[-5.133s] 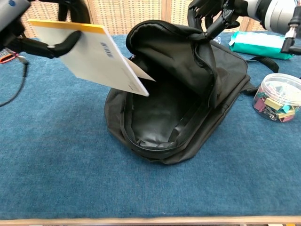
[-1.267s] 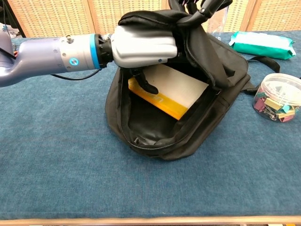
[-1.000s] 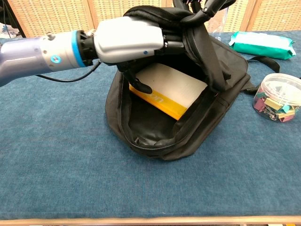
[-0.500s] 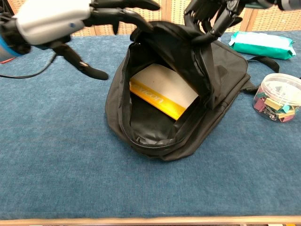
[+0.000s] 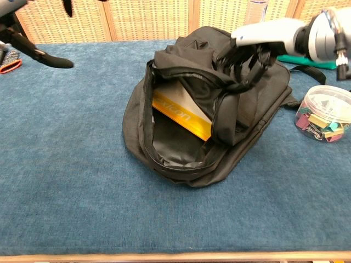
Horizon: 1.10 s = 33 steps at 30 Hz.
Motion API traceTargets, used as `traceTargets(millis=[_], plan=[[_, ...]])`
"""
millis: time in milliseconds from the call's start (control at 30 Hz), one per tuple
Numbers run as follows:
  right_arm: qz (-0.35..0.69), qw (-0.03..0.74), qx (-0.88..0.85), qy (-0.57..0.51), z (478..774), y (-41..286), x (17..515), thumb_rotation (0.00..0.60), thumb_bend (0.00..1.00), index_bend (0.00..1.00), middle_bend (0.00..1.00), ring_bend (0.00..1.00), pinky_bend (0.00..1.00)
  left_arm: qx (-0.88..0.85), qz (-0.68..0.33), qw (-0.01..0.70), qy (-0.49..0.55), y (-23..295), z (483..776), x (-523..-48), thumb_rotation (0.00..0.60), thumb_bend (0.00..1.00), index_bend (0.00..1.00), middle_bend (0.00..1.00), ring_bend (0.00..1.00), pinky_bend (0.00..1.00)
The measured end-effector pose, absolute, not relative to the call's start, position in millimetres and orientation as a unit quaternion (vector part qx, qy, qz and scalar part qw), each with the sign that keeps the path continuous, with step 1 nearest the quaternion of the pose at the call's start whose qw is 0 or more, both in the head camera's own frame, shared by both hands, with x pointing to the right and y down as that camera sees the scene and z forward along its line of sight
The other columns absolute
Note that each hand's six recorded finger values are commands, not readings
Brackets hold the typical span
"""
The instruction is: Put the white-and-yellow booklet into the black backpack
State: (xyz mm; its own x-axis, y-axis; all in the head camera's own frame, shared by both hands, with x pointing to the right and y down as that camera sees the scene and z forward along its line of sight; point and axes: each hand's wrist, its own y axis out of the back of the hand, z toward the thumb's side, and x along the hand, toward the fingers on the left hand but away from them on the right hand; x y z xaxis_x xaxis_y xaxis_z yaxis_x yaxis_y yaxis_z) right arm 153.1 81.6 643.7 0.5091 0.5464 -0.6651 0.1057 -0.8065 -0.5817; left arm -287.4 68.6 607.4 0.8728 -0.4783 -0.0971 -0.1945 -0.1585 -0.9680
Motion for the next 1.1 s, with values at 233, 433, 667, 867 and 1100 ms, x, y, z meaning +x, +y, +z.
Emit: traceTargets(millis=[233,433,667,867,1100], plan=[[0.445,0.238,-0.843,-0.185,629.1,101.9,158.3,0.600,0.00,0.00,0.00,0.00,0.14,-0.743,-0.182,0.560,0.319,54.3,606.9,-331.6,0.600,0.00,0.13,0.00,0.01,0.23],[0.427,0.275,-0.834,-0.215,605.2,114.3,185.5,0.600,0.00,0.00,0.00,0.00,0.11,-0.745,-0.226,0.501,0.378,60.7,610.0,-356.5,0.600,0.00,0.03,0.00,0.00,0.15],[0.425,0.324,-0.798,-0.278,585.2,128.3,240.5,0.600,0.00,0.00,0.00,0.00,0.10,-0.729,-0.295,0.434,0.440,82.3,605.6,-385.0,0.600,0.00,0.00,0.00,0.00,0.10],[0.457,0.369,-0.739,-0.330,582.3,143.5,308.5,0.600,0.00,0.00,0.00,0.00,0.06,-0.685,-0.372,0.405,0.478,107.9,593.9,-414.5,0.600,0.00,0.00,0.00,0.00,0.04],[0.494,0.393,-0.684,-0.366,593.6,172.7,360.4,0.600,0.00,0.00,0.00,0.00,0.02,-0.644,-0.440,0.382,0.496,135.8,577.6,-431.5,0.600,0.00,0.00,0.00,0.00,0.00]])
